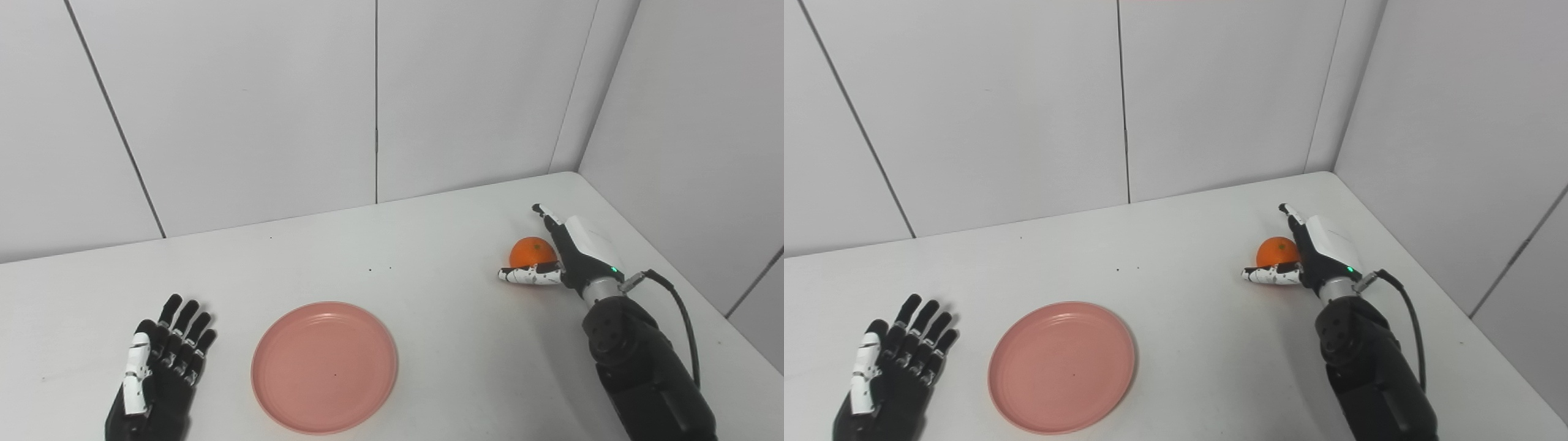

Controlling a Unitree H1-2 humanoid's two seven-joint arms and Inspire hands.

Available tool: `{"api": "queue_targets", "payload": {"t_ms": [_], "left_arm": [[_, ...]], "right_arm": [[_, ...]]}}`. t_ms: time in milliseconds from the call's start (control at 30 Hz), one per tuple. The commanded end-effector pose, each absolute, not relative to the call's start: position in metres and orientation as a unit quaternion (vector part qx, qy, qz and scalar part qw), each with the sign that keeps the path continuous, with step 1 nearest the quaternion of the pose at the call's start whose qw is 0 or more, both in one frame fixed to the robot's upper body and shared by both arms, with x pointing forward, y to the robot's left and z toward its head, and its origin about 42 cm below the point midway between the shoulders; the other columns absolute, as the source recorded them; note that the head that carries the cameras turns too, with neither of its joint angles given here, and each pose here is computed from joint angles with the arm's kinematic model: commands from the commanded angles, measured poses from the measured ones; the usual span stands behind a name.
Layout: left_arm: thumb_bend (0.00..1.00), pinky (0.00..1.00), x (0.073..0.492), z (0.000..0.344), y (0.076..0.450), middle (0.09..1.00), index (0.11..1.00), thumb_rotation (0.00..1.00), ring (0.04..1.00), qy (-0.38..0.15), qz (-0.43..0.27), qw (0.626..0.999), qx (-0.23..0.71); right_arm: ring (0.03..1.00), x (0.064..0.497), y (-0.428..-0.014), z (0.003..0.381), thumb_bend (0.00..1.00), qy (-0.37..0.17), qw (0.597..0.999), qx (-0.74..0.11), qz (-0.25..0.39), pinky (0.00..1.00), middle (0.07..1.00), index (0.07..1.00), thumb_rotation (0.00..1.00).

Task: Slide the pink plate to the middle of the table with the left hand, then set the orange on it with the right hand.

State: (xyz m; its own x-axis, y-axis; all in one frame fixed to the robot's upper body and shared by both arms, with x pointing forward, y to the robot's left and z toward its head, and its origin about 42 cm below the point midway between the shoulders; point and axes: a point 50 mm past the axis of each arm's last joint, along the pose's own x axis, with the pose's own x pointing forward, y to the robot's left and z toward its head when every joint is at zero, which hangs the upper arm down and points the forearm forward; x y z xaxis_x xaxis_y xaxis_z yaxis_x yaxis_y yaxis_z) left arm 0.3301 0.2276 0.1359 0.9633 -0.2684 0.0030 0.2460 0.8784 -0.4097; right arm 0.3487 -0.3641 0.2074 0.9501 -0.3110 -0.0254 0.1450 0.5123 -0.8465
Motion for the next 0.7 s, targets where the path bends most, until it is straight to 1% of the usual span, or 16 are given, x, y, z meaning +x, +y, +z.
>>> {"api": "queue_targets", "payload": {"t_ms": [0, 133, 400, 667], "left_arm": [[0.35, 1.0, 0.326, 0.129, 0.231, 0.989, 0.989, 1.0, 0.985, 0.05, -0.127, 0.968, -0.208], [0.35, 1.0, 0.327, 0.13, 0.231, 0.991, 0.991, 1.0, 0.987, 0.05, -0.127, 0.969, -0.208], [0.35, 1.0, 0.327, 0.13, 0.232, 0.985, 0.984, 1.0, 0.984, 0.05, -0.125, 0.968, -0.212], [0.35, 1.0, 0.327, 0.132, 0.232, 0.985, 0.984, 1.0, 0.979, 0.05, -0.127, 0.969, -0.206]], "right_arm": [[0.878, 0.358, -0.37, 0.23, 1.0, 0.057, 0.861, -0.482, -0.151, 0.78, 0.912, 0.912, 0.37], [0.886, 0.36, -0.371, 0.23, 1.0, 0.062, 0.862, -0.48, -0.148, 0.8, 0.911, 0.91, 0.37], [0.889, 0.365, -0.375, 0.229, 1.0, 0.079, 0.859, -0.487, -0.139, 0.79, 0.916, 0.908, 0.39], [0.886, 0.37, -0.381, 0.227, 1.0, 0.098, 0.857, -0.485, -0.142, 0.79, 0.914, 0.904, 0.37]]}}
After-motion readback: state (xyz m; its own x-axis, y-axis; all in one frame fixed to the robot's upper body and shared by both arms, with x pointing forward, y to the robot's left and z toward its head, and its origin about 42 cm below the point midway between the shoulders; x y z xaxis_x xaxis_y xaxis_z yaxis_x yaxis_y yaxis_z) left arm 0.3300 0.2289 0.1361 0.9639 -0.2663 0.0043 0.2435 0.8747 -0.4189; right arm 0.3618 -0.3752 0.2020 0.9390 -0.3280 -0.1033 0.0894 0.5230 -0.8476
